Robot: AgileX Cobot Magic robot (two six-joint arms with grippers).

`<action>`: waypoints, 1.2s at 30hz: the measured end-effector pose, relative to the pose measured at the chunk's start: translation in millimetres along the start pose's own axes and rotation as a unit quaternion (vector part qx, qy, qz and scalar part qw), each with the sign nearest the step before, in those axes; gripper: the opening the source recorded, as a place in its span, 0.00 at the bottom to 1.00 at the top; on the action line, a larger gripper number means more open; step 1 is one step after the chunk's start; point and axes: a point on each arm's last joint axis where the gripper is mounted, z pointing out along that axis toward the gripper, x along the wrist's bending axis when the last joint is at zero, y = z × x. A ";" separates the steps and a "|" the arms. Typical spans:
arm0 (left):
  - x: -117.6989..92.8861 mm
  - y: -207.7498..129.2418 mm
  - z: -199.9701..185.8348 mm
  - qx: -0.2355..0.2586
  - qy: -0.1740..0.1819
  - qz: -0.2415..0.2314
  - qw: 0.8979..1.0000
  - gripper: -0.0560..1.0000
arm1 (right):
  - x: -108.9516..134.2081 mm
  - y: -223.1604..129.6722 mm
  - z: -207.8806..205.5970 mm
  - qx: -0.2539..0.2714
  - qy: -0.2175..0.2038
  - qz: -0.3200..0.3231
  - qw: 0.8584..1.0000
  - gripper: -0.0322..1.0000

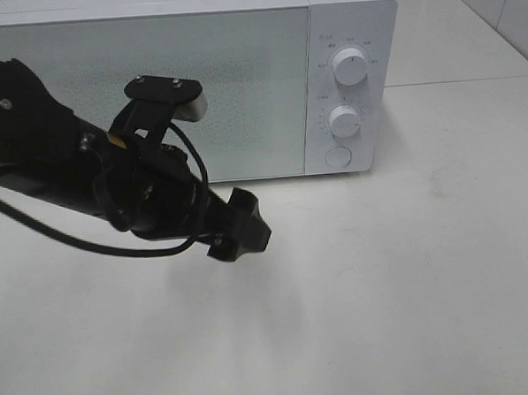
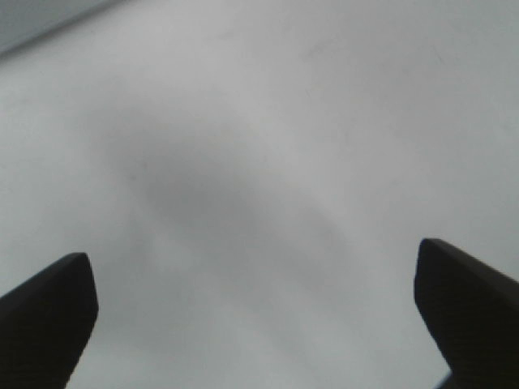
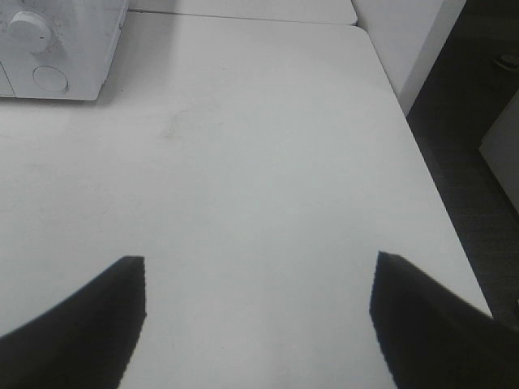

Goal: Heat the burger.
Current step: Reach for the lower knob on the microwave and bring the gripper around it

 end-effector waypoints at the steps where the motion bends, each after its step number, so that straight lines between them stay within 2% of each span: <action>1: -0.1 -2.5 -4.9 0.018 -0.008 0.005 1.000 0.99 | 0.0 0.0 0.0 0.000 0.000 0.000 1.000 0.77; 2: -0.1 -2.5 -4.9 0.018 -0.008 0.005 1.000 0.99 | 0.0 0.0 0.0 0.000 0.000 0.000 1.000 0.77; 3: 3.5 -6.6 -14.8 0.051 -0.019 0.001 0.999 0.99 | 0.0 0.0 0.0 0.000 0.000 0.000 1.000 0.77; 5: 6.8 -7.9 -20.8 0.063 -0.022 -0.003 0.998 0.99 | 0.0 0.0 0.0 0.000 0.000 0.000 1.000 0.77; 6: 15.3 -9.6 -31.8 0.080 -0.026 -0.019 0.996 0.99 | 0.0 0.0 0.0 0.000 0.000 0.000 1.000 0.77; 8: 19.5 -10.1 -37.8 0.084 -0.027 -0.028 0.996 0.99 | 0.0 0.0 0.0 0.000 0.000 0.000 1.000 0.77; 9: 31.9 -11.9 -51.7 0.097 -0.026 -0.050 0.994 0.99 | 0.0 0.0 0.0 0.000 0.000 0.000 1.000 0.77; 11: 39.1 -12.7 -58.3 0.099 -0.023 -0.064 0.993 0.99 | 0.0 0.0 0.0 0.000 0.000 0.000 1.000 0.77; 12: 52.7 -15.3 -74.5 0.105 -0.018 -0.096 0.990 0.99 | 0.0 0.0 0.0 0.000 0.000 0.000 1.000 0.77; 14: 58.0 -17.0 -81.5 0.108 -0.017 -0.107 0.988 0.99 | 0.0 0.0 0.0 0.000 0.000 0.000 1.000 0.77; 15: 69.7 -20.0 -99.1 0.103 -0.008 -0.131 0.986 0.99 | 0.0 0.0 0.0 0.000 0.000 0.000 1.000 0.77; 16: 69.7 -20.0 -99.1 0.103 -0.008 -0.131 0.986 0.99 | 0.0 0.0 0.0 0.000 0.000 0.000 1.000 0.77; 18: 88.2 -27.0 -126.3 0.092 0.018 -0.165 0.982 0.99 | 0.0 0.0 0.0 0.000 0.000 0.000 1.000 0.77; 19: 88.2 -27.0 -126.3 0.092 0.018 -0.165 0.982 0.99 | 0.0 0.0 0.0 0.000 0.000 0.000 1.000 0.77; 21: 99.6 -35.8 -152.2 0.083 0.047 -0.196 0.976 0.99 | 0.0 0.0 0.0 0.000 0.000 0.000 1.000 0.77; 22: 99.6 -35.8 -152.2 0.083 0.047 -0.196 0.976 0.99 | 0.0 0.0 0.0 0.000 0.000 0.000 1.000 0.77; 24: 106.9 -46.1 -176.7 0.074 0.083 -0.227 0.968 0.99 | 0.0 0.0 0.0 0.000 0.000 0.000 1.000 0.77; 25: 106.9 -46.1 -176.7 0.074 0.083 -0.227 0.968 0.99 | 0.0 0.0 0.0 0.000 0.000 0.000 1.000 0.77; 26: 108.2 -52.9 -192.4 0.067 0.110 -0.244 0.961 0.99 | 0.0 0.0 0.0 0.000 0.000 0.000 1.000 0.77; 28: 107.3 -55.5 -198.0 0.066 0.118 -0.251 0.958 0.99 | 0.0 0.0 0.0 0.000 0.000 0.000 1.000 0.77; 29: 103.7 -60.8 -210.6 0.057 0.143 -0.261 0.953 0.99 | 0.0 0.0 0.0 0.000 0.000 0.000 1.000 0.77; 30: 103.7 -60.8 -210.6 0.057 0.143 -0.261 0.953 0.99 | 0.0 0.0 0.0 0.000 0.000 0.000 1.000 0.77; 32: 94.7 -69.9 -225.4 0.047 0.175 -0.261 0.948 0.99 | 0.0 0.0 0.0 0.000 0.000 0.000 1.000 0.77; 33: 94.7 -69.9 -225.4 0.047 0.175 -0.261 0.948 0.99 | 0.0 0.0 0.0 0.000 0.000 0.000 1.000 0.77; 34: 87.8 -79.0 -233.3 0.038 0.197 -0.259 0.945 0.99 | 0.0 0.0 0.0 0.000 0.000 0.000 1.000 0.77; 36: 84.9 -83.3 -235.6 0.034 0.205 -0.260 0.943 0.99 | 0.0 0.0 0.0 0.000 0.000 0.000 1.000 0.77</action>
